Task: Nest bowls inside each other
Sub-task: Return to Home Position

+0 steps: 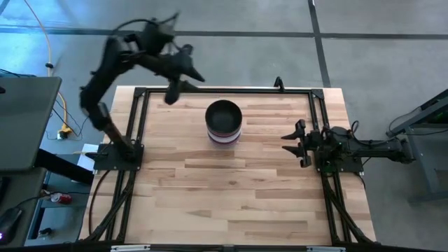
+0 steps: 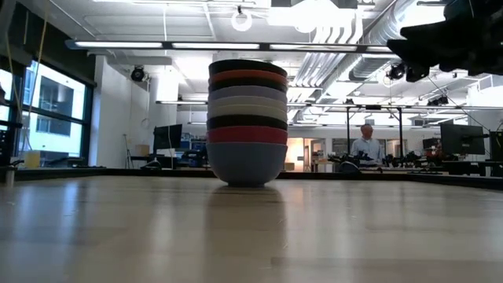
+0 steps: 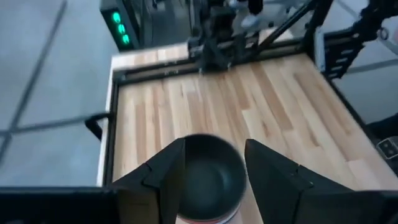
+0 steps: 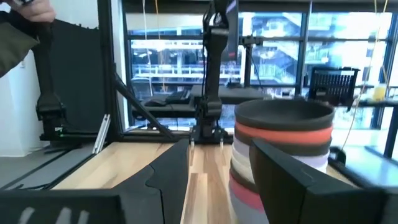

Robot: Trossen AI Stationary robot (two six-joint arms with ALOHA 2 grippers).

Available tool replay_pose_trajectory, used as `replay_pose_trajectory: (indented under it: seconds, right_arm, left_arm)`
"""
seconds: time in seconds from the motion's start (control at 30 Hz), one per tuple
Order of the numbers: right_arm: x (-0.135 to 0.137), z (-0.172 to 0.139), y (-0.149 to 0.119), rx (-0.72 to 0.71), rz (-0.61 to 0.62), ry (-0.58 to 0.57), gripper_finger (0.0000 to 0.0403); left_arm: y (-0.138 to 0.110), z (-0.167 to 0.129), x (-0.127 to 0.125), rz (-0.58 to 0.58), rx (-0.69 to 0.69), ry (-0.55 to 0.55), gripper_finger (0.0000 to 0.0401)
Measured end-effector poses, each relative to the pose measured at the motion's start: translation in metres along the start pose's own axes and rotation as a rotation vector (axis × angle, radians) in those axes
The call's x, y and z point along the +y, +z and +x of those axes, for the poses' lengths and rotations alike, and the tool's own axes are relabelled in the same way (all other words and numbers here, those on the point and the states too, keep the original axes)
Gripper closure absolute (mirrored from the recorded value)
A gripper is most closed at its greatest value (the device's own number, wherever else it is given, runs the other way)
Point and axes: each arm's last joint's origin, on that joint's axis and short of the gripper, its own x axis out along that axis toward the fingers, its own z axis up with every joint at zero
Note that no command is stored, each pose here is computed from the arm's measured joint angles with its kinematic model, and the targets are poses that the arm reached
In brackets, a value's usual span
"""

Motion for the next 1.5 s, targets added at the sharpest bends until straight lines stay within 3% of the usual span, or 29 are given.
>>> replay_pose_trajectory:
  seconds: [0.27,0.57,1.03,1.27,1.5]
  right_arm:
    - [-0.002,0.0,0.005,-0.054,-0.068,-0.064,0.0242]
    - [-0.004,0.0,-0.004,0.047,-0.085,-0.13,0.0242]
    - [-0.003,-0.002,-0.016,0.164,0.03,-0.132,0.0242]
    - [-0.005,-0.003,-0.023,0.232,0.054,-0.192,0.0242]
    - [-0.006,-0.004,-0.023,0.24,0.068,-0.218,0.0242]
  left_arm:
    - [-0.007,-0.059,-0.042,0.004,-0.043,0.136,0.0246]
    - [-0.045,-0.075,-0.076,0.023,-0.145,0.151,0.0246]
    - [-0.146,-0.054,-0.116,0.041,-0.436,0.271,0.0246]
    - [-0.194,-0.035,-0.128,0.017,-0.456,0.329,0.0246]
    - [-0.235,-0.016,-0.133,-0.029,-0.499,0.48,0.0246]
